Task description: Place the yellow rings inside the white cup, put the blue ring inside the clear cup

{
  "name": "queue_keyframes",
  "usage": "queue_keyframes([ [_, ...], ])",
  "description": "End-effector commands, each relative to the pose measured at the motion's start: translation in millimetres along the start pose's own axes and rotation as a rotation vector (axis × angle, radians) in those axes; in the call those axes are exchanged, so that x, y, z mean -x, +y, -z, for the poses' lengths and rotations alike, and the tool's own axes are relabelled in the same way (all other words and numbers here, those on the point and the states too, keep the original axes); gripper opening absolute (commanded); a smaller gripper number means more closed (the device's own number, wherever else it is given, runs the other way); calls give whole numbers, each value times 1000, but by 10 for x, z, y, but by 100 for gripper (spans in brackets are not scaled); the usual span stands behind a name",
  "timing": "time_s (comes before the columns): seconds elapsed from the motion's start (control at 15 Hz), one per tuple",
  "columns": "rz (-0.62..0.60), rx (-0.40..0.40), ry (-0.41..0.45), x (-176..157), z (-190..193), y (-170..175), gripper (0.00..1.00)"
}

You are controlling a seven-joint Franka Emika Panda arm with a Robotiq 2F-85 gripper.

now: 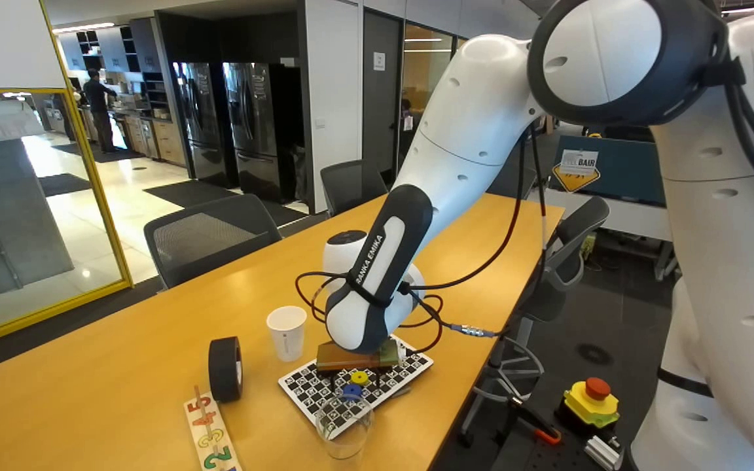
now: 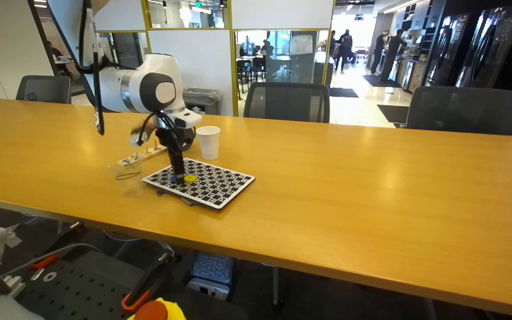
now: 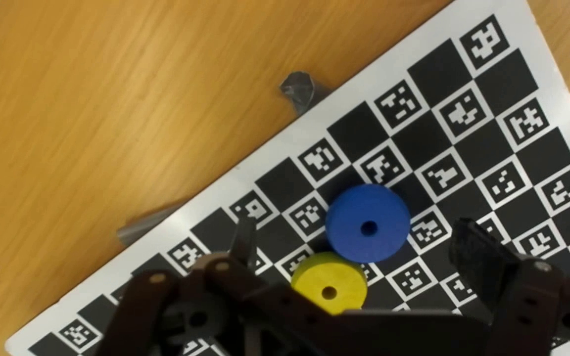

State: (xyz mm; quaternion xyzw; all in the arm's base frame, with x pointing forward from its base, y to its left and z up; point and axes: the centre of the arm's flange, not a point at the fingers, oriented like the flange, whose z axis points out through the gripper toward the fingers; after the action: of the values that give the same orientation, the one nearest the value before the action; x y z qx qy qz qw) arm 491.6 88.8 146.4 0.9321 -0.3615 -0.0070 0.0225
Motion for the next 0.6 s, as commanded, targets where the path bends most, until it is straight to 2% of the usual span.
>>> queue_keyframes([
  [0.0, 5, -14, 17, 49, 12, -88, 100],
  [0.53, 15, -28, -6, 98, -44, -118, 100],
])
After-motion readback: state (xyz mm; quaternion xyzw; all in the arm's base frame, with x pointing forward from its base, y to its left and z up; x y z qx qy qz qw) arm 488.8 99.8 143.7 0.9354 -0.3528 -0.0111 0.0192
